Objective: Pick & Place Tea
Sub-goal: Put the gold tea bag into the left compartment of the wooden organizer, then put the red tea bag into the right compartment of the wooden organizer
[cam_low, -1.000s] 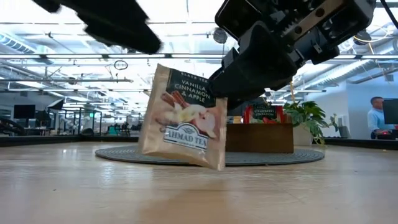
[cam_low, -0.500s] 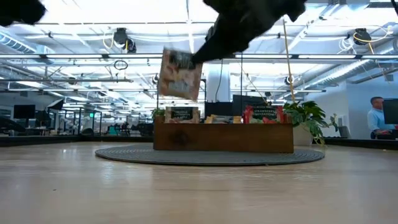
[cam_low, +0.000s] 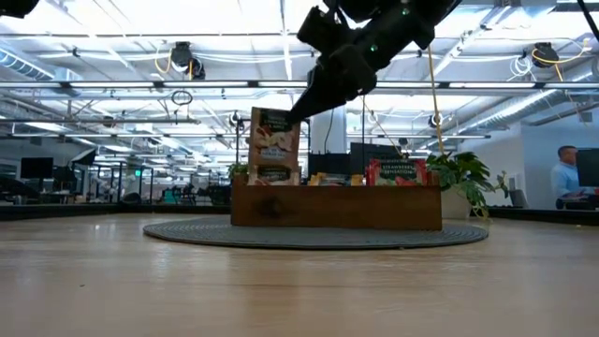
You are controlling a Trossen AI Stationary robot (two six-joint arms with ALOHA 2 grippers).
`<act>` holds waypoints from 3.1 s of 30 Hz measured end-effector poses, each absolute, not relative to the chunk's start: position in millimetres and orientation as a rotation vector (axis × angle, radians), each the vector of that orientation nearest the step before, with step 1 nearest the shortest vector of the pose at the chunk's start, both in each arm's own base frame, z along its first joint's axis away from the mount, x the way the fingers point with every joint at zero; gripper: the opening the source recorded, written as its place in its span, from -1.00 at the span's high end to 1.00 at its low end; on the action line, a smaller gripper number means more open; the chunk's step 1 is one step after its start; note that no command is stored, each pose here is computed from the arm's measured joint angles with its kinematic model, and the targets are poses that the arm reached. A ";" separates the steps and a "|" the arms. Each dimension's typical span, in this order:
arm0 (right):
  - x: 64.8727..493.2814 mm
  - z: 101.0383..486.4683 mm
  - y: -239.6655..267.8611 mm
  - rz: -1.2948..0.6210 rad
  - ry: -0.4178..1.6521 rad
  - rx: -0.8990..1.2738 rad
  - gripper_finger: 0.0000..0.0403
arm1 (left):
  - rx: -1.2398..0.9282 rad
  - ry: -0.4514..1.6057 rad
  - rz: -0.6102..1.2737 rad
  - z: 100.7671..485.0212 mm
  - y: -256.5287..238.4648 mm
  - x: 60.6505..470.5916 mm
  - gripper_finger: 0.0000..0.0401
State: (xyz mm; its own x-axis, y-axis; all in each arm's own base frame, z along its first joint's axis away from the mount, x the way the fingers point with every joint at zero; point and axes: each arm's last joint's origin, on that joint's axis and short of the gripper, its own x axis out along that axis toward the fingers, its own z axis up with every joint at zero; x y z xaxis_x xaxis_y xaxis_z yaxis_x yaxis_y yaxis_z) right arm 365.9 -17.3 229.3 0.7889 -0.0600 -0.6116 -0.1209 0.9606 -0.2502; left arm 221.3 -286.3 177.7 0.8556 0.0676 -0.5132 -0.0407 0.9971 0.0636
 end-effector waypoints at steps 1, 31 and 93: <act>367.1 225.7 -17.7 0.034 0.671 -0.285 1.00 | 0.050 0.541 0.061 177.7 -285.5 222.3 0.02; 376.9 198.6 -20.0 -0.047 0.738 -0.311 0.37 | 0.068 0.566 0.091 174.9 -279.2 225.5 0.01; 203.5 94.8 190.3 0.289 0.882 0.014 1.00 | -0.230 0.557 -0.095 155.8 -170.7 365.1 0.01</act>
State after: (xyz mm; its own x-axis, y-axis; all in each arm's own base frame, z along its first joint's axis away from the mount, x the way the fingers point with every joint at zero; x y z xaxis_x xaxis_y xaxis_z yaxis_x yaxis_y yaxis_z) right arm 203.5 190.3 94.8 0.5992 0.2551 -0.7589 -0.2433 0.9611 0.1310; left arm 365.1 -170.7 155.8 0.8452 -0.1517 -0.5124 0.0275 0.9699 -0.2419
